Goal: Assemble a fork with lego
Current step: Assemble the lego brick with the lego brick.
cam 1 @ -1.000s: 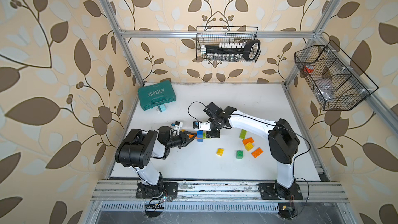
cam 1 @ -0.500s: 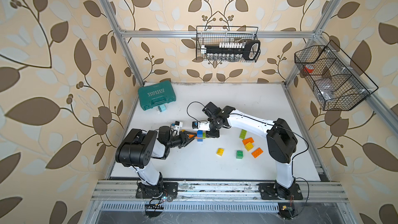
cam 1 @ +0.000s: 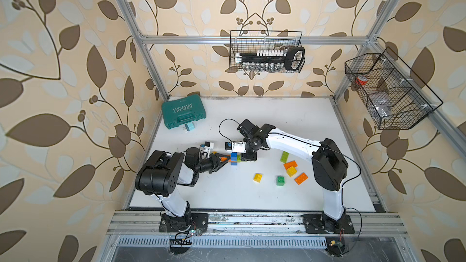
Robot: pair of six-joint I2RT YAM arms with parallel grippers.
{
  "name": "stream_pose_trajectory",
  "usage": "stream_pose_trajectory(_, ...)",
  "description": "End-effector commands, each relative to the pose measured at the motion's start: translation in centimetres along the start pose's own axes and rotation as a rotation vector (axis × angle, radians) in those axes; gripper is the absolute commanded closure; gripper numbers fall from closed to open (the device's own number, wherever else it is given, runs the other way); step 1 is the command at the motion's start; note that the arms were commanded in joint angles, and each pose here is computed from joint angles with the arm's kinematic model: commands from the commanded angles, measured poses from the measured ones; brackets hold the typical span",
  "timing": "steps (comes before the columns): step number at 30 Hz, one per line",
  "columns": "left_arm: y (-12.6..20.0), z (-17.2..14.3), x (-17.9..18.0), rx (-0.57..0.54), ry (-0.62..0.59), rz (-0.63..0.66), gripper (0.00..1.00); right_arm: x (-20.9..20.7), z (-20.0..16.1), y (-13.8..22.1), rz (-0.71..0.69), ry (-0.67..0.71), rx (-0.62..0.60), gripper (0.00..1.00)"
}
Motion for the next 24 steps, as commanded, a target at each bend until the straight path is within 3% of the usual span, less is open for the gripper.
stream_pose_trajectory(1,0.4,-1.3,3.3,-0.004,0.142,0.153,0.53,0.2,-1.5,-1.8,0.019,-0.025,0.083,0.75)
stream_pose_trajectory(12,0.8,-0.4,1.2,-0.032,0.124,0.138,0.47,0.3,-0.4,-0.8,0.028,-0.026,0.061,0.69)
stream_pose_trajectory(24,0.8,0.2,-0.3,-0.043,0.093,0.083,0.38,0.3,0.8,0.6,0.029,-0.032,0.004,0.48)
Point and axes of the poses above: each gripper's point midway between its finger pads, its own y axis back along the fingers, its own x axis along the line the jaws close on, z = x × y, the point moved 6 cm from there along y, back along the fingers, and after that the axes turned 4 degrees about y, right-handed, at the moved point
